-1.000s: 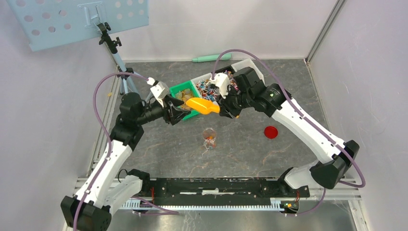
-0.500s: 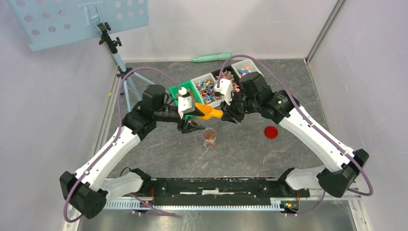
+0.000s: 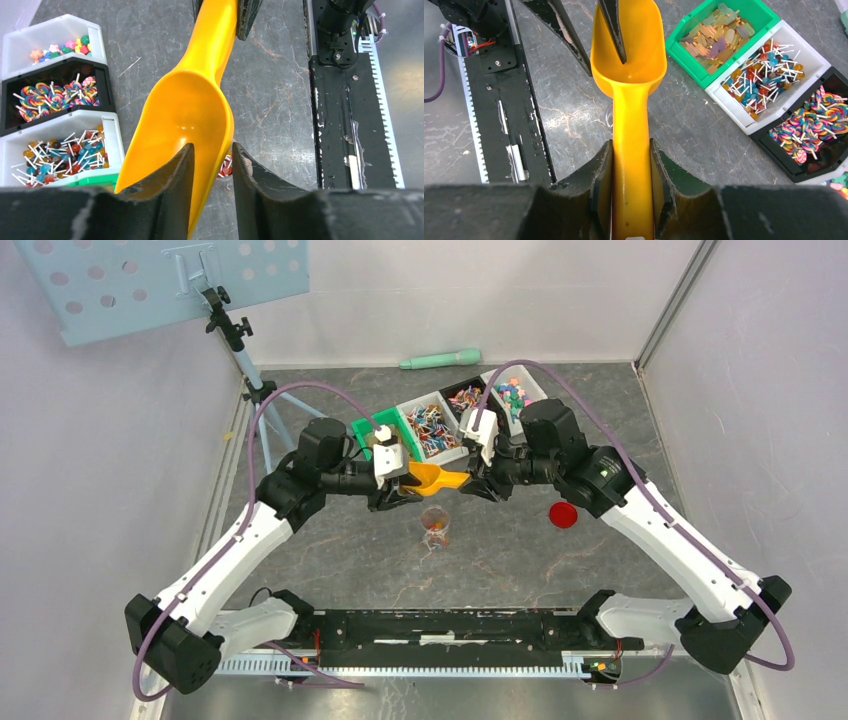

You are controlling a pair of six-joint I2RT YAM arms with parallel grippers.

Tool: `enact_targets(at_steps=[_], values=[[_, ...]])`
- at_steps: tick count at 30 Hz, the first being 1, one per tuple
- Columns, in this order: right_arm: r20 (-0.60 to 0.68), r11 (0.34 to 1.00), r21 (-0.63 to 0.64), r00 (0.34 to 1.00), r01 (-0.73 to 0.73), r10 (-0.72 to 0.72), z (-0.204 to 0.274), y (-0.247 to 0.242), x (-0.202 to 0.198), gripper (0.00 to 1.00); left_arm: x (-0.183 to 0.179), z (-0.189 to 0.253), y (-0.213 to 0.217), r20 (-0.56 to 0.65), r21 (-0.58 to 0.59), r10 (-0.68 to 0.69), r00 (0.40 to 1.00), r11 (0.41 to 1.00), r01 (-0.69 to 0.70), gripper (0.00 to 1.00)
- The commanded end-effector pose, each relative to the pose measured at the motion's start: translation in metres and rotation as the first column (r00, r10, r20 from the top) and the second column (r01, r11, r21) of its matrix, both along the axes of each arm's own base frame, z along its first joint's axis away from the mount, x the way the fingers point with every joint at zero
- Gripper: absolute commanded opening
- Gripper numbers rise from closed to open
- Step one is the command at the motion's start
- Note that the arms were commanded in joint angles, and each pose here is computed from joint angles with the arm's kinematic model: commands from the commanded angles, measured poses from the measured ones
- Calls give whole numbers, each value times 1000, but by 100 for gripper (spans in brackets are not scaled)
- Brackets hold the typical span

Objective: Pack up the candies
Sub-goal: Adjust the spatula.

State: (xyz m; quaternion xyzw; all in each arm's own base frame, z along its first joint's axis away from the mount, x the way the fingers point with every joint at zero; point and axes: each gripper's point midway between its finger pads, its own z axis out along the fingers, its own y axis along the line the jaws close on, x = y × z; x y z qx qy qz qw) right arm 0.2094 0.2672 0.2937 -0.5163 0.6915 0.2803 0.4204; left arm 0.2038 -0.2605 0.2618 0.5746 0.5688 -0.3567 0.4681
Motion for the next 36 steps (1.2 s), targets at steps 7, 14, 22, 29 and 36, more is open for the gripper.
enact_targets(at_steps=[7,14,22,29,36], values=[[73,974,219,997,-47,31,40,22,-2,0,1,-3,0,32,-13,6,999,1000,-6,19],[80,961,265,995,-73,54,48,25,-7,0,-1,-13,0,-1,9,-2,1000,1000,2,8],[70,960,263,994,-97,82,48,26,-9,0,-2,-13,0,-15,-2,0,1000,1000,0,6],[49,941,317,993,-115,105,50,31,-13,0,-1,-13,-4,-34,-36,16,999,999,-17,3],[13,980,196,1000,-25,22,20,19,2,0,5,3,4,10,-72,109,994,991,-108,87]])
